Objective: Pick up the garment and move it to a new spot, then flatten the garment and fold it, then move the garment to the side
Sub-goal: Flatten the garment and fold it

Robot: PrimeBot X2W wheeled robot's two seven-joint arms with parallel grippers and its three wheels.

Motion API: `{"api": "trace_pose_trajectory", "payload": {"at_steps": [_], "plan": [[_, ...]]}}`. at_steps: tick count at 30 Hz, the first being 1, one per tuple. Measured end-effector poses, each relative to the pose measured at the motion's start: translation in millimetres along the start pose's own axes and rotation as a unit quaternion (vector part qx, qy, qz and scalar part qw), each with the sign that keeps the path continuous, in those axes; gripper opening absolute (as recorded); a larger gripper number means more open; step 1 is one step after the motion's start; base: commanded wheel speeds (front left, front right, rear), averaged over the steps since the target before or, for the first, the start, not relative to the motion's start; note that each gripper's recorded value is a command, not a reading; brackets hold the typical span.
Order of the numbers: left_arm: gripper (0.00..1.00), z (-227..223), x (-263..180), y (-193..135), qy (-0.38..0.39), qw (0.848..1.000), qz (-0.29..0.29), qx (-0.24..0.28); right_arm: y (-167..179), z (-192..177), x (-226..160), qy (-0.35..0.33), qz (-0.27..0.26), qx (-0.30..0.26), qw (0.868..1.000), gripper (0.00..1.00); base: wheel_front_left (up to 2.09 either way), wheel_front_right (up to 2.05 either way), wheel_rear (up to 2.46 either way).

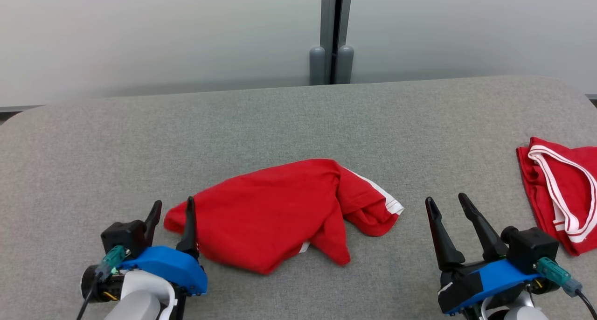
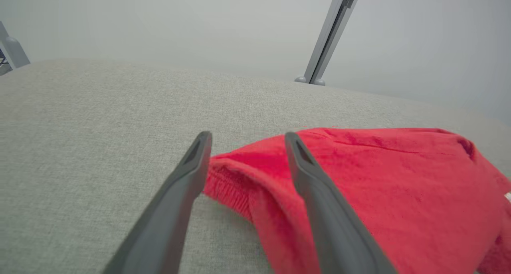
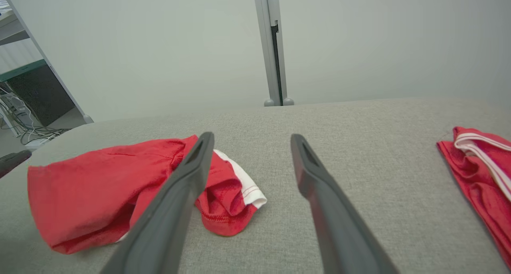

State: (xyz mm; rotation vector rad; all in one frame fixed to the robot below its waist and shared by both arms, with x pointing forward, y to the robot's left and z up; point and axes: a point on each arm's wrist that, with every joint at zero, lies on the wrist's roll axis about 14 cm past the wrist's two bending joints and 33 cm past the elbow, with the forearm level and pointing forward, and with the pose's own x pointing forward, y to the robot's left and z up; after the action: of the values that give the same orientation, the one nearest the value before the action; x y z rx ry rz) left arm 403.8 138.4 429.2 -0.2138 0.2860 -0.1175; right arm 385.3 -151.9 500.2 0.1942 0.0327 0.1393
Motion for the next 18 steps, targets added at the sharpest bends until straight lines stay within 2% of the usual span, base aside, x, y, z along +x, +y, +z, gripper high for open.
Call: {"api": "trace_pose_trajectory", "payload": {"at_steps": [8,18], "plan": [[1.00,52.8,-11.5,7.7,-0.096,0.995,-0.015,0.017,2.8,1.6,-0.8,0.000,0.004,-0.001,1.000,1.00,0.00,0.00,0.00],[1.00,69.3,-33.6,16.4,-0.148,0.988,-0.006,0.040,6.9,1.7,-2.6,0.004,0.010,-0.002,1.000,1.00,0.00,0.00,0.00]]}}
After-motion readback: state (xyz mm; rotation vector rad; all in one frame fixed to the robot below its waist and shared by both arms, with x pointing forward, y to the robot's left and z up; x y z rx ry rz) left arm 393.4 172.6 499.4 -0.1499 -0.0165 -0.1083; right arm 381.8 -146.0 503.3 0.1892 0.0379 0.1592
